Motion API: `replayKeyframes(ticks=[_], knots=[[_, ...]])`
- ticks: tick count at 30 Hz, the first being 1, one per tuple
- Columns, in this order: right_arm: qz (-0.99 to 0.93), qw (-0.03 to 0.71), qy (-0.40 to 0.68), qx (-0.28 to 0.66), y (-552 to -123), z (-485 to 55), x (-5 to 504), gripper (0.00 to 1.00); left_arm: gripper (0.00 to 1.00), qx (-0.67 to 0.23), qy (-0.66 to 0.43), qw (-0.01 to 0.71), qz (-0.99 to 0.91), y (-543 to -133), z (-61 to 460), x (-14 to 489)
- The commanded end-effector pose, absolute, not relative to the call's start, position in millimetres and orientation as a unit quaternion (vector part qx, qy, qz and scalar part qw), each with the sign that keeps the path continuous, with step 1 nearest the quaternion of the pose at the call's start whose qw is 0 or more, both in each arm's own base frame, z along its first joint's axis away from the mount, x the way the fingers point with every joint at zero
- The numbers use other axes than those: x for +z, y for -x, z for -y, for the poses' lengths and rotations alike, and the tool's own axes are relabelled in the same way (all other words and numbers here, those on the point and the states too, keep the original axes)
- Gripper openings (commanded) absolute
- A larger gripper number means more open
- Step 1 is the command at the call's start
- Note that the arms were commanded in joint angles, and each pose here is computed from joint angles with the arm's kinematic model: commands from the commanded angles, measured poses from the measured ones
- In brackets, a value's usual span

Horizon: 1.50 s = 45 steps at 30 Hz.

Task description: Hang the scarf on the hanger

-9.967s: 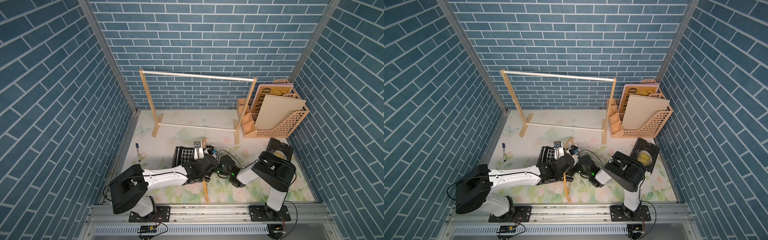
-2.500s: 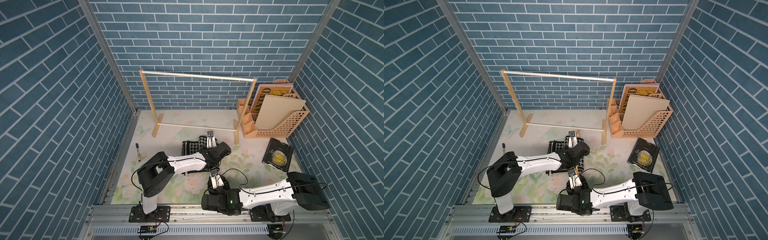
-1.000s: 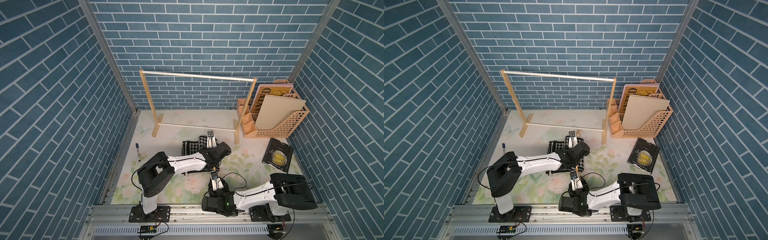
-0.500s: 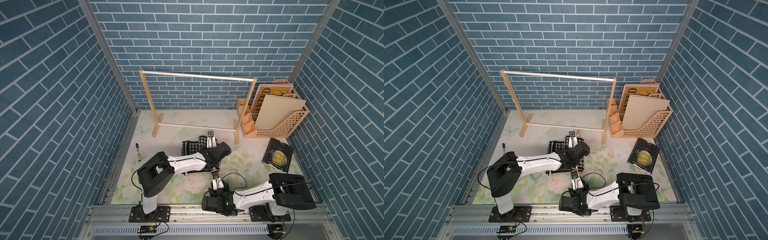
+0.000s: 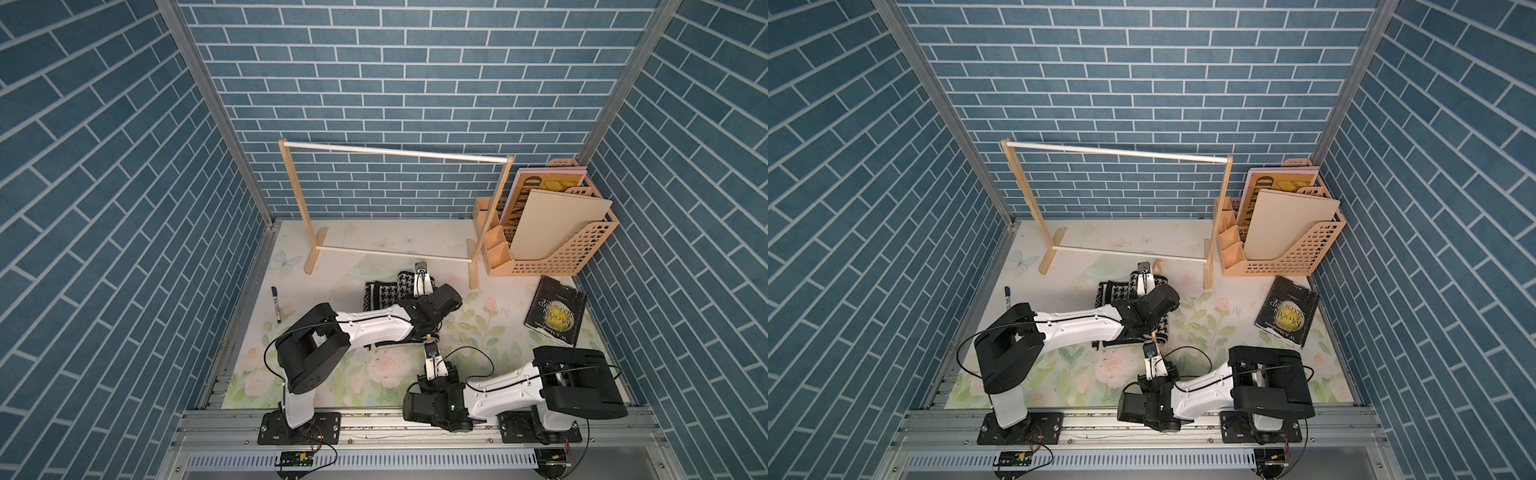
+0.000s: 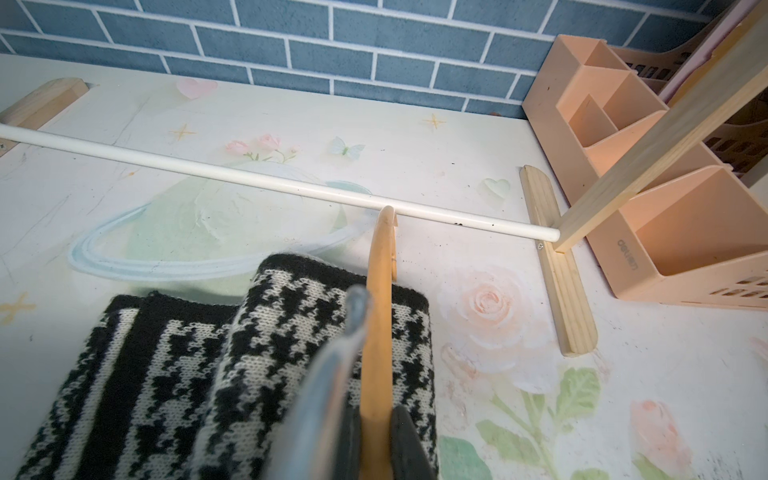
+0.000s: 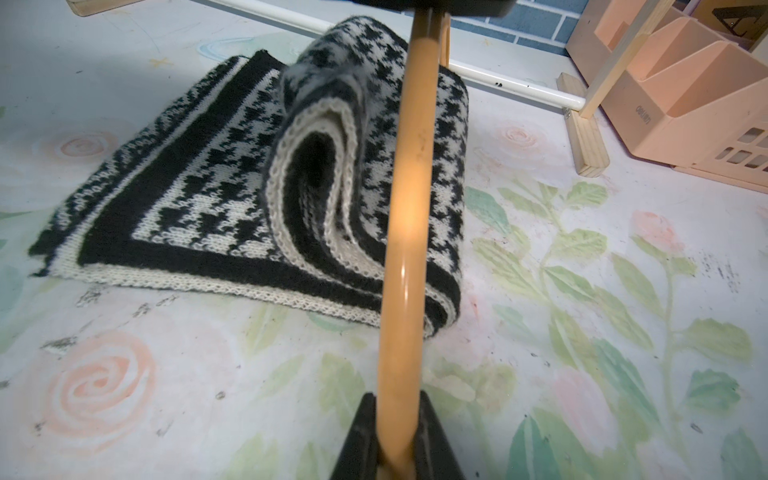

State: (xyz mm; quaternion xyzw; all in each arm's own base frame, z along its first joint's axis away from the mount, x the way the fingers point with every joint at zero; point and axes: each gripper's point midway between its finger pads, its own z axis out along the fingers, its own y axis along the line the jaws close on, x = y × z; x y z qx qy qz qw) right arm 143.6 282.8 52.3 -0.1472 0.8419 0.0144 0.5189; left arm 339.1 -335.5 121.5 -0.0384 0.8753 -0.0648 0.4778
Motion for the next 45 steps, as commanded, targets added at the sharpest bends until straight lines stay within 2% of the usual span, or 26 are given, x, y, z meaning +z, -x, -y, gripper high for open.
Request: replayKeyframes(ticks=[1, 2, 3, 5, 6, 8, 19, 24, 30, 40, 45], knots=[[-0.841, 0.519, 0.155, -0.007, -147.2, -281.5, 50.0, 0.00, 0.00, -0.019, -0.034, 0.382, -0.923, -308.1, 325.9, 55.1], [-0.841, 0.519, 0.155, -0.009, -147.6, -281.3, 49.9, 0.00, 0.00, -0.020, -0.034, 0.382, -0.923, -308.3, 326.2, 55.8], [-0.841, 0.519, 0.155, -0.009, -147.4, -281.4, 49.8, 0.00, 0.16, -0.021, -0.034, 0.383, -0.923, -308.2, 326.9, 56.7], [-0.840, 0.520, 0.155, -0.010, -147.7, -281.3, 50.2, 0.00, 0.56, -0.023, -0.033, 0.384, -0.923, -308.5, 327.0, 58.3], [-0.840, 0.519, 0.155, -0.010, -147.4, -281.3, 50.0, 0.00, 0.73, -0.024, -0.033, 0.385, -0.922, -309.0, 327.5, 60.4], [-0.840, 0.520, 0.155, -0.011, -147.9, -280.6, 49.5, 0.00, 0.97, -0.026, -0.033, 0.387, -0.921, -309.1, 327.6, 63.3], [-0.841, 0.517, 0.156, -0.014, -149.1, -278.2, 47.8, 0.00, 1.00, -0.074, -0.059, 0.395, -0.914, -307.3, 343.1, 108.0], [-0.842, 0.517, 0.155, -0.013, -150.2, -278.8, 47.4, 0.00, 1.00, -0.124, -0.106, 0.381, -0.910, -298.1, 362.1, 136.5], [-0.843, 0.515, 0.157, -0.013, -150.2, -278.5, 46.4, 0.00, 1.00, -0.135, -0.131, 0.360, -0.914, -287.7, 363.5, 153.3], [-0.844, 0.513, 0.157, -0.012, -150.4, -277.2, 44.1, 0.00, 1.00, -0.140, -0.122, 0.393, -0.900, -274.6, 322.6, 212.1], [-0.847, 0.509, 0.153, -0.010, -151.6, -274.6, 41.5, 0.00, 1.00, -0.146, -0.062, 0.394, -0.905, -283.3, 270.1, 196.2]])
